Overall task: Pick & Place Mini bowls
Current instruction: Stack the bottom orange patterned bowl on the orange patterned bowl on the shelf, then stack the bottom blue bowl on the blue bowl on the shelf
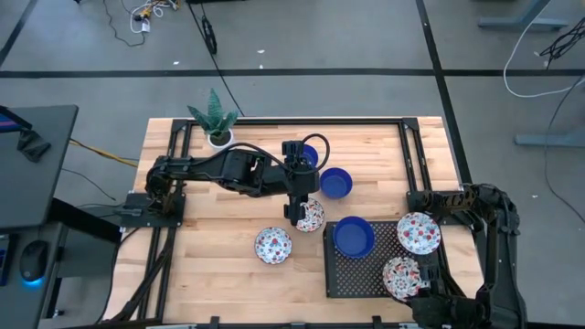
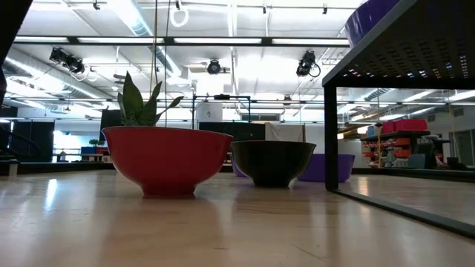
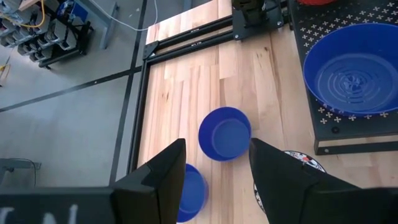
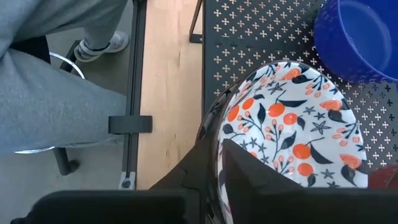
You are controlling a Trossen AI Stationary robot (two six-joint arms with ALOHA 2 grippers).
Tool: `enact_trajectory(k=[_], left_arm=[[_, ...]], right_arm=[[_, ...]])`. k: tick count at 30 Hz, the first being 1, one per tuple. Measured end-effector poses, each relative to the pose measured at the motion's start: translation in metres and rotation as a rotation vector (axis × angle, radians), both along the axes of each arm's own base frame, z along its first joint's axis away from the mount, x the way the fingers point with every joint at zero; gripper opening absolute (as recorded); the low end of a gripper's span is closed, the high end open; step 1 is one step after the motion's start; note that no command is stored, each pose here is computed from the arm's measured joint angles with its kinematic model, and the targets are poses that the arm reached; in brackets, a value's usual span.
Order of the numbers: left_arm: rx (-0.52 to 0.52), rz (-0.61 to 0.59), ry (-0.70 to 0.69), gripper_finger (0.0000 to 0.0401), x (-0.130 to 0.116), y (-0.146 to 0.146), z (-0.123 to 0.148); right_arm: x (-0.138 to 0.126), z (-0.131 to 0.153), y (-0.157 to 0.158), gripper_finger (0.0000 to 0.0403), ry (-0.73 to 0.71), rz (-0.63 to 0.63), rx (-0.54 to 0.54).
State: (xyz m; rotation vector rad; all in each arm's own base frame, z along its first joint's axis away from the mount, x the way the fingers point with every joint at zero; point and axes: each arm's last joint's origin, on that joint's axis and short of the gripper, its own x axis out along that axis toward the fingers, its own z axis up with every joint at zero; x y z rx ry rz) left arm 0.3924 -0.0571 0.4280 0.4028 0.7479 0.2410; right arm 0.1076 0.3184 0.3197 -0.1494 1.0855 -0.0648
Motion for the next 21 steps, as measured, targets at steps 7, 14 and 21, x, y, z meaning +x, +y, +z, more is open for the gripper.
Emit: enact_trajectory(k=[7,14,21], left_arm=[[0.0,0.0,0.0,0.0181,0.0,0.0,0.0],[0.0,0.0,0.0,0.0181,0.0,0.0001,0.0],[0.0,0.0,0.0,0.0181,0.0,0.0,0.0]], right_arm=[[0.0008,0.0,-0.0007,0.0071,0.002,-0.001,-0.005],[0.0011,0.0001,-0.0007,0.0116,-0.005,0.013,-0.014],[0.0021,0.0002,0.0026,0.0162,-0.008,0.069,-0.01]])
